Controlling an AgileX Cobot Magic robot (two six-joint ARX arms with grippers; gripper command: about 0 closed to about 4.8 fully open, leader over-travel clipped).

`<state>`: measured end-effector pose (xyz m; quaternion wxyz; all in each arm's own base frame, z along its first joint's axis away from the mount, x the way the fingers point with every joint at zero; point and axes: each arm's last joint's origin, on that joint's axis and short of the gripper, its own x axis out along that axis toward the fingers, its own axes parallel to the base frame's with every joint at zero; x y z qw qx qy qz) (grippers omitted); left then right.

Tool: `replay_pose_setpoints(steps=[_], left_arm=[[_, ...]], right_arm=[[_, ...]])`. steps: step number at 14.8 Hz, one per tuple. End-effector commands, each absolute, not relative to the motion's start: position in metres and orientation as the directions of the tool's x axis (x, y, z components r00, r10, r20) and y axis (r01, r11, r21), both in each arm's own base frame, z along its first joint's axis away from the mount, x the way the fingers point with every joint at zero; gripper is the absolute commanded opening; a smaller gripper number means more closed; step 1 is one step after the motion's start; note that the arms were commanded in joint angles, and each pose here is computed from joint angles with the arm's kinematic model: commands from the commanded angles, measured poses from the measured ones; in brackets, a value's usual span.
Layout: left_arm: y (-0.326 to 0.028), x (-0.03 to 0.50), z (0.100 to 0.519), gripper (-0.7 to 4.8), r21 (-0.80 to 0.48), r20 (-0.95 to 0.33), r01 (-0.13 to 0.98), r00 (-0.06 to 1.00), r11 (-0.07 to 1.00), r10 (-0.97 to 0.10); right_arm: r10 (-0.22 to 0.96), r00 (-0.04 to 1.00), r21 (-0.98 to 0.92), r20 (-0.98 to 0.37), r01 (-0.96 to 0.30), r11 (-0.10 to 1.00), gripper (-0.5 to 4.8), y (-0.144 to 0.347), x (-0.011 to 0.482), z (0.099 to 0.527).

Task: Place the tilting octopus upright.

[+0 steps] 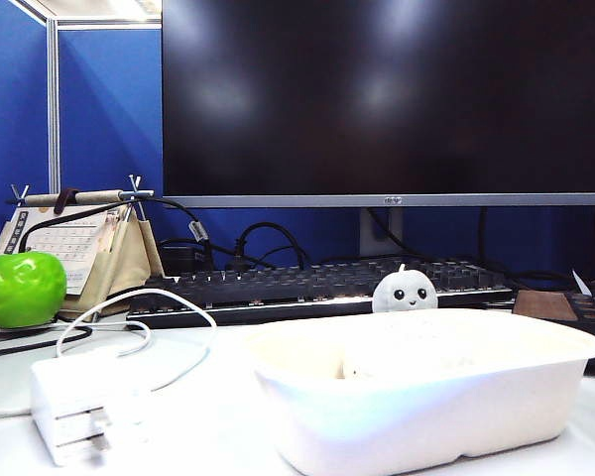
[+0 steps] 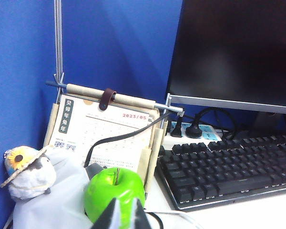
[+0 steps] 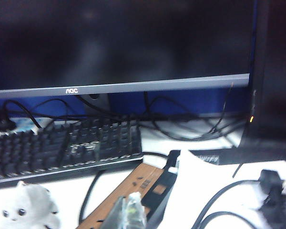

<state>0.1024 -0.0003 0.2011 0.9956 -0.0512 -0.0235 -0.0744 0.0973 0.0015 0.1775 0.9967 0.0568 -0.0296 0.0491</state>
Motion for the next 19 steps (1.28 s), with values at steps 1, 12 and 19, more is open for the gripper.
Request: replay_pose_setpoints(steps=[1,12,19], left_arm=[[0.0,0.102,0.202,0.49,-0.1,0.062,0.153,0.987,0.983,-0.147],[0.0,0.102,0.202,0.49,-0.099,0.062,0.153,0.987,0.983,-0.147],[-0.002,0.101,0.203,0.49,-0.098,0.068,0.168,0.985,0.981,-0.162]], right_arm=[[0.107,0.99,-0.017,0.093,-0.106,0.994,-0.06,0.002,0.097,0.181],[0.114,0.993,-0.056,0.029,-0.112,0.992,-0.05,0.002,0.098,0.168],[0.115,0.993,-0.056,0.03,-0.113,0.992,-0.05,0.002,0.098,0.169]])
